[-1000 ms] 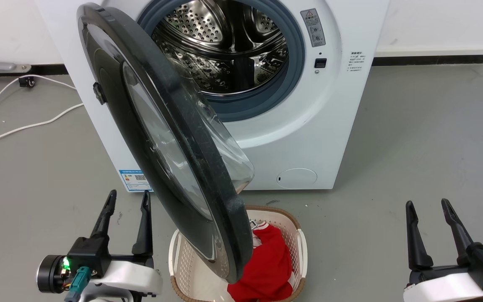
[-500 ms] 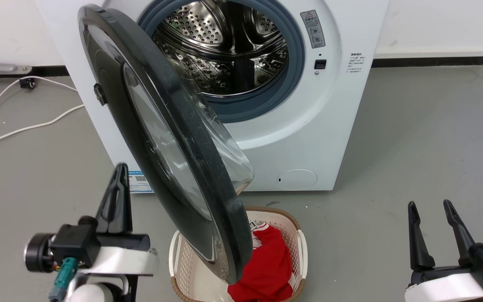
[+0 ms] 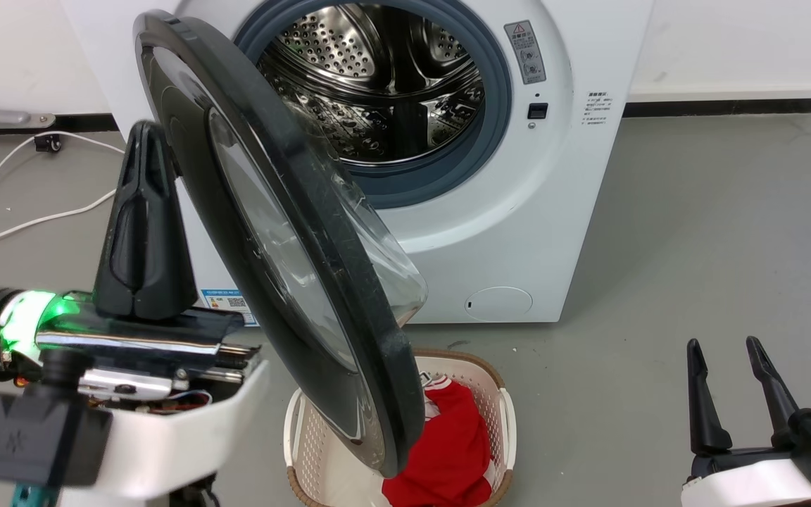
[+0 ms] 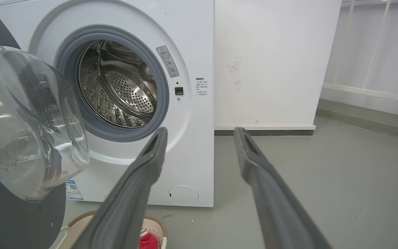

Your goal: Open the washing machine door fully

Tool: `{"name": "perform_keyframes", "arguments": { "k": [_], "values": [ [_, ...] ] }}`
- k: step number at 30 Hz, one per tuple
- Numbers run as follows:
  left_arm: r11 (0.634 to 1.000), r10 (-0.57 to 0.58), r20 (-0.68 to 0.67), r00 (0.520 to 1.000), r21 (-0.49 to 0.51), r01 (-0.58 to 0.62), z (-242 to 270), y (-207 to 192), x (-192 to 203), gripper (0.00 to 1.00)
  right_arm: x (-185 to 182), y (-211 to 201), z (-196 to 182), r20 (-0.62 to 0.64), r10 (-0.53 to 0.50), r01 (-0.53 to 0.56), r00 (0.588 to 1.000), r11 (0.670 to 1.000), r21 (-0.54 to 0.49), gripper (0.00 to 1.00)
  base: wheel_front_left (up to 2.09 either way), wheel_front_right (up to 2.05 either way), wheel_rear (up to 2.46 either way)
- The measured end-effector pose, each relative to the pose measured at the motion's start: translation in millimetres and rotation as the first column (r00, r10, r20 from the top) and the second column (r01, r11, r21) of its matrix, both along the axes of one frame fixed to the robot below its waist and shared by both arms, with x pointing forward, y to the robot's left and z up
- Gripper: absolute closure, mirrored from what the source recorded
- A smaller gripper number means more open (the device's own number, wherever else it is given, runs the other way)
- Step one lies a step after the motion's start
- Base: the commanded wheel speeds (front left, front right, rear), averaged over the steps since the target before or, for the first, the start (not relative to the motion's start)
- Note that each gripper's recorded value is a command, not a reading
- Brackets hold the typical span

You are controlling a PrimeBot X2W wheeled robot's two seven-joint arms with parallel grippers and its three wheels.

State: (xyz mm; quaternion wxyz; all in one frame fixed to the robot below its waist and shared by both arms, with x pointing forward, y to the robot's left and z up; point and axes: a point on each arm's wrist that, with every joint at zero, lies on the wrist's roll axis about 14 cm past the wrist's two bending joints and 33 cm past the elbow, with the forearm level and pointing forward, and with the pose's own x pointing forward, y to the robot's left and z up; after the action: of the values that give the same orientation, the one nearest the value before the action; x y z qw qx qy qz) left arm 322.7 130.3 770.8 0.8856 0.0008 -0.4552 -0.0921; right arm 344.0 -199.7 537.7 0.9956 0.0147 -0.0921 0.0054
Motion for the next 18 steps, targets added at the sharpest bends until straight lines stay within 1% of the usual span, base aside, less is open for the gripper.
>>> {"name": "perform_keyframes", "arguments": {
  "k": [1,2,3,6,7,8,10,13,15,18],
  "values": [
    [1.000,0.000,0.000,1.000,0.000,0.000,0.0,0.0,0.0,1.00,0.0,0.0,0.0,0.000,0.000,0.000,1.000,1.000,0.000,0.00,0.00,0.00,0.00],
    [0.999,-0.050,0.057,0.997,0.009,0.049,13.5,-12.8,-12.1,1.00,-0.5,-1.3,0.1,0.000,-0.004,0.004,1.000,1.000,0.000,0.00,0.00,0.00,0.00],
    [0.997,-0.074,0.069,0.995,0.014,0.073,16.1,-19.0,-16.1,1.00,-0.8,-1.7,0.1,0.000,-0.005,0.005,1.000,1.000,0.000,0.00,0.00,0.00,0.00],
    [0.983,-0.183,0.067,0.981,0.030,0.182,14.7,-44.7,-24.0,1.00,-1.6,-2.9,0.0,0.000,-0.009,0.009,1.000,1.000,0.006,0.00,0.00,0.00,0.00],
    [0.983,-0.183,0.067,0.981,0.030,0.182,14.7,-44.7,-24.0,1.00,-1.6,-2.9,0.0,0.000,-0.009,0.009,1.000,1.000,0.006,0.00,0.00,0.00,0.00],
    [0.966,-0.258,0.026,0.966,0.037,0.257,6.0,-63.3,-26.3,1.00,-2.2,-3.8,-0.5,-0.001,-0.012,0.012,1.000,1.000,0.008,0.00,0.00,0.00,0.00],
    [0.942,-0.332,-0.053,0.942,0.033,0.334,-9.2,-82.1,-25.5,1.00,-2.5,-4.0,-1.0,-0.003,-0.013,0.013,1.000,1.000,0.009,0.00,0.00,0.00,0.00],
    [0.902,-0.422,-0.192,0.886,0.011,0.432,-37.4,-108.7,-23.7,1.00,-2.4,-4.4,-2.9,-0.008,-0.014,0.014,1.000,1.000,0.014,0.00,0.00,0.00,0.00],
    [0.879,-0.457,-0.297,0.838,-0.006,0.477,-61.9,-122.9,-21.6,1.00,-2.0,-4.2,-4.3,-0.012,-0.013,0.013,1.000,1.000,0.018,0.00,0.00,0.00,0.00],
    [0.849,-0.481,-0.463,0.745,-0.035,0.527,-104.9,-139.9,-20.3,1.00,-1.3,-2.8,-6.4,-0.019,-0.008,0.009,1.000,1.000,0.019,0.00,0.00,0.00,0.00]
  ]
}}
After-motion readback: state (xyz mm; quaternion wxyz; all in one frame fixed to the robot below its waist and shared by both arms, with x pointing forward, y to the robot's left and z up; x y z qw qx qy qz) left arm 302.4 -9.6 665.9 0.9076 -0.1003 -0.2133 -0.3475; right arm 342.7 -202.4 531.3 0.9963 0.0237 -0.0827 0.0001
